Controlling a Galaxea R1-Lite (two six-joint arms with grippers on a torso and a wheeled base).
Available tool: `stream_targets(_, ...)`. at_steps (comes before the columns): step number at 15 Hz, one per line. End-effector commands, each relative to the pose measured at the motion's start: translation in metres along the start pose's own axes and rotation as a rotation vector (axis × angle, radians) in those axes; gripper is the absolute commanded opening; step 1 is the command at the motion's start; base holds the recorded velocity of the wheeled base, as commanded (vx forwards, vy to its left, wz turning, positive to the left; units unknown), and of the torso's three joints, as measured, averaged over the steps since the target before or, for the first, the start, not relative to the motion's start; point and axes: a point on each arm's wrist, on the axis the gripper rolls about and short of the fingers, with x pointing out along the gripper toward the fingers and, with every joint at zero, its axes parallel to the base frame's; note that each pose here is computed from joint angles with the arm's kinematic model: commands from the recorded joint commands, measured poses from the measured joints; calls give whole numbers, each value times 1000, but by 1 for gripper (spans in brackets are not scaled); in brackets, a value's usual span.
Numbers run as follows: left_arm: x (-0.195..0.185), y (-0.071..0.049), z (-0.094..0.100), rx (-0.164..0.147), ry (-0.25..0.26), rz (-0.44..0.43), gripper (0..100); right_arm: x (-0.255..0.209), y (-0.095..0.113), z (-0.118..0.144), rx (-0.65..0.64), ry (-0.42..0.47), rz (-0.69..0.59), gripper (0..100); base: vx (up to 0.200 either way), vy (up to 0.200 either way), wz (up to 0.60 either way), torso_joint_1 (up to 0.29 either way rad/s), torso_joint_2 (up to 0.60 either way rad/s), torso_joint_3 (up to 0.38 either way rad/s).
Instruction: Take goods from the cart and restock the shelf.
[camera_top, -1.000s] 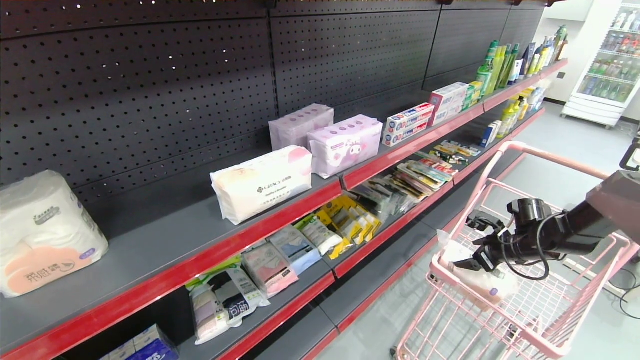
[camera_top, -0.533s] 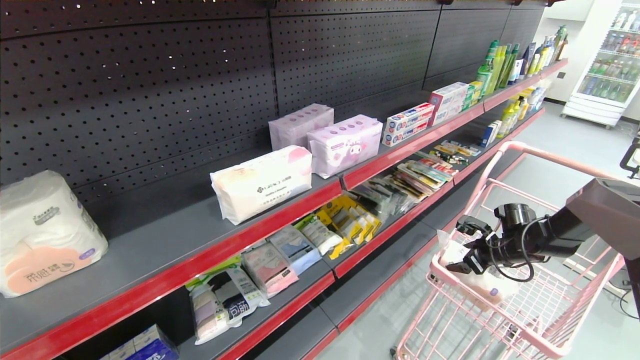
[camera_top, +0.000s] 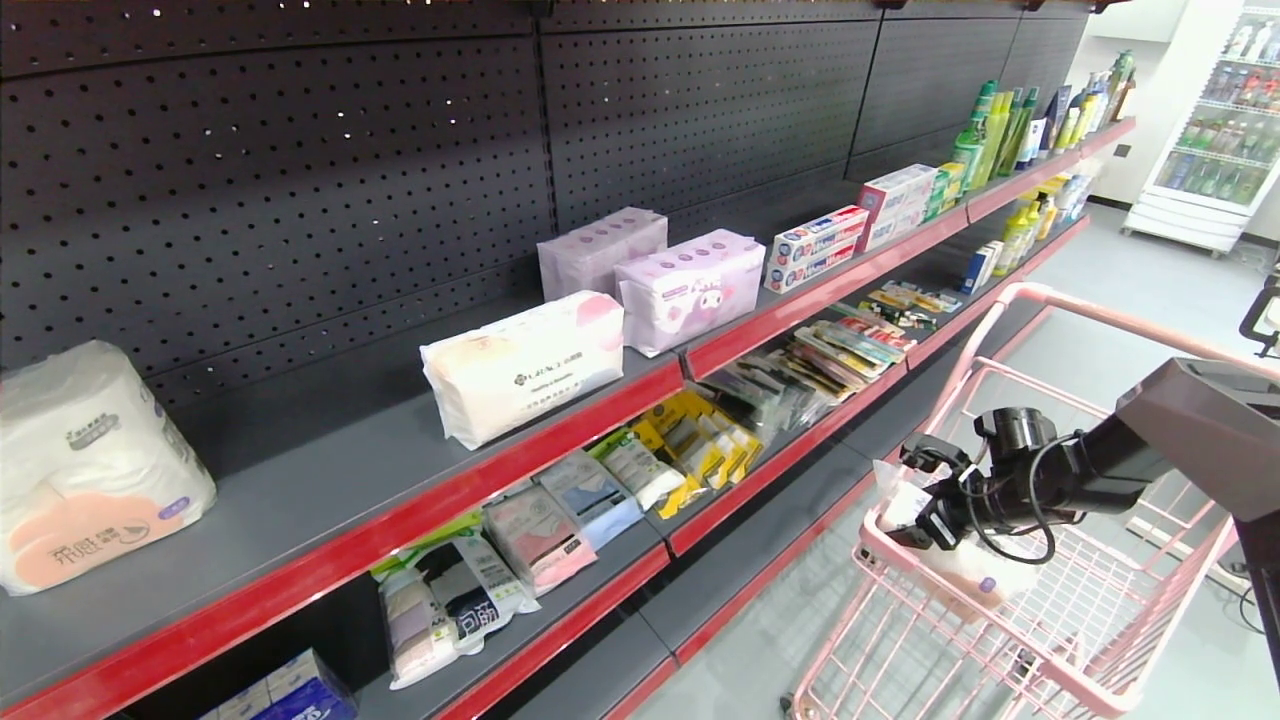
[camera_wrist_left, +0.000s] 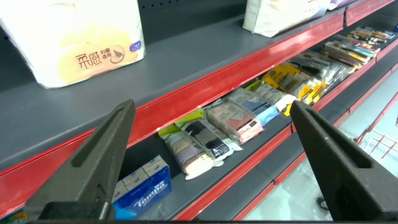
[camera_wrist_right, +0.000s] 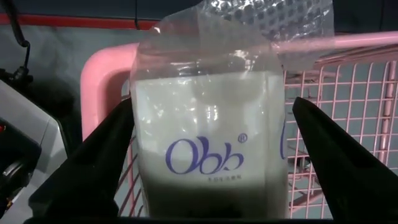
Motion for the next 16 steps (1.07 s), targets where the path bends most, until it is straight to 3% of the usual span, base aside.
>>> stream_targets(1, 0, 0, 0, 0, 1, 0, 100, 0, 1, 1, -6, 10, -9, 100, 0, 0, 0, 0, 0, 0)
stream_targets(8, 0, 0, 0, 0, 1, 0, 100, -2, 0, -1, 29, 89, 1, 100, 0, 0, 0, 0, 0, 0)
stream_targets(16, 0, 0, 0, 0, 1, 0, 100, -2, 0, 1, 30, 111, 3, 100, 0, 0, 0, 0, 0, 0)
